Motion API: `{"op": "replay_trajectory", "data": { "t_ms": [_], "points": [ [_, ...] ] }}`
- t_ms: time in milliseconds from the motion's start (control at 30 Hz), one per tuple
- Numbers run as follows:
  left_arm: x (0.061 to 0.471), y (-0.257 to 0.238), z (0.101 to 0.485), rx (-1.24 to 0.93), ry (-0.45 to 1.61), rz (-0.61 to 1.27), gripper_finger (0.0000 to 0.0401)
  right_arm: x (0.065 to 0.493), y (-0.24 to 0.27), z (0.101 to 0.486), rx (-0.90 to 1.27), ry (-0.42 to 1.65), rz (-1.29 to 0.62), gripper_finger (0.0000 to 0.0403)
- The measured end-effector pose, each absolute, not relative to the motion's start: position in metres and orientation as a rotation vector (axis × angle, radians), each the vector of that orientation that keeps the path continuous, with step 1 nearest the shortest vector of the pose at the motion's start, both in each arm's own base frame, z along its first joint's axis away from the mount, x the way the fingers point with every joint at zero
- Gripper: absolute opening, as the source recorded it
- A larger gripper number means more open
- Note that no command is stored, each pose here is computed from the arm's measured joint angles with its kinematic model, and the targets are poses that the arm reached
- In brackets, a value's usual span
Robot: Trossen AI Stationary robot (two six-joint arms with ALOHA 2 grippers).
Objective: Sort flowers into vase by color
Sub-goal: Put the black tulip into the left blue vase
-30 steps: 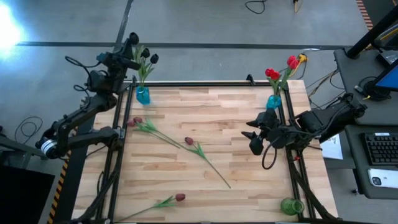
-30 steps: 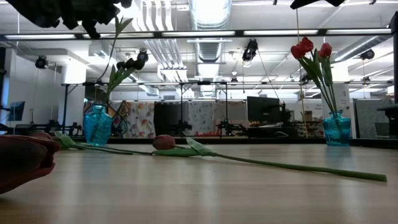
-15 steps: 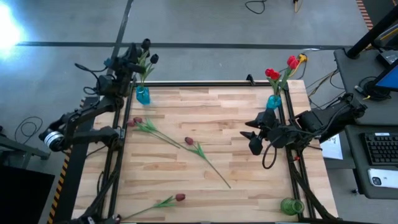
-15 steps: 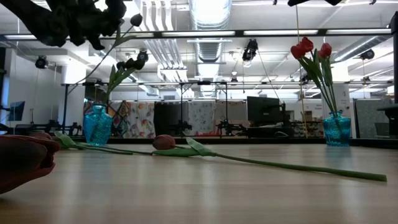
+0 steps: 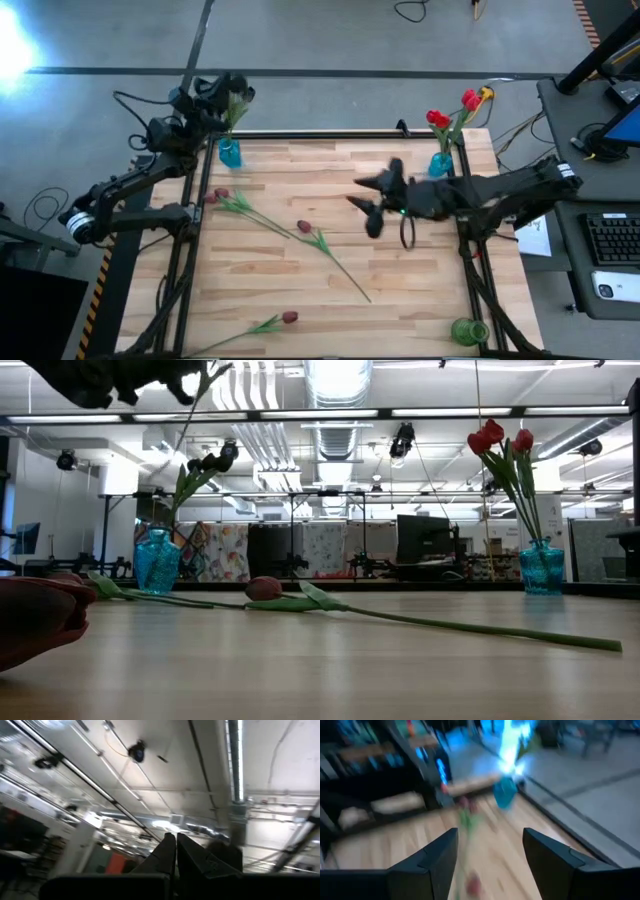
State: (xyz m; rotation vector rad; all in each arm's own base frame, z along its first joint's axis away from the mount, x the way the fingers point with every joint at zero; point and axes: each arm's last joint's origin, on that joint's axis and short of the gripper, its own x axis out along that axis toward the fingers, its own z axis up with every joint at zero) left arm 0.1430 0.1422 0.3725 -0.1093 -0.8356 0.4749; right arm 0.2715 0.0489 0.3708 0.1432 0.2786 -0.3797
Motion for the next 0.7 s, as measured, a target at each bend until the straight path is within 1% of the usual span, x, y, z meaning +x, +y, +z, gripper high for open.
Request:
{"op": "replay_trajectory", "data": {
  "t_ms": [167, 233, 333, 400, 467, 567, 633, 700],
  "points": [
    [0.16, 0.119, 0.378, -0.2, -0.783, 0.324, 0.0, 0.299, 0.031, 0.393, 0.12, -0.001, -0.234, 0.0215],
    [0.169, 0.109, 0.377, -0.229, -0.754, 0.285, 0.0, 0.306, 0.024, 0.396, 0.122, -0.07, -0.184, 0.0215],
    [0.18, 0.097, 0.377, -0.255, -0.692, 0.265, 0.0, 0.313, 0.018, 0.39, 0.125, -0.045, -0.176, 0.0215],
    [0.186, 0.09, 0.374, -0.273, -0.602, 0.256, 0.0, 0.314, 0.018, 0.384, 0.129, 0.003, -0.179, 0.0215],
    [0.192, 0.083, 0.365, -0.29, -0.424, 0.264, 0.0, 0.312, 0.02, 0.381, 0.12, 0.052, -0.169, 0.0215],
    [0.202, 0.071, 0.341, -0.293, -0.05, 0.291, 0.0, 0.301, 0.022, 0.38, 0.106, 0.132, -0.168, 0.0215],
    [0.207, 0.062, 0.325, -0.275, 0.182, 0.325, 0.0, 0.291, 0.022, 0.381, 0.115, 0.171, -0.177, 0.0215],
    [0.21, 0.056, 0.314, -0.235, 0.369, 0.368, 0.0001, 0.282, 0.02, 0.383, 0.139, 0.198, -0.196, 0.0215]
  ]
}}
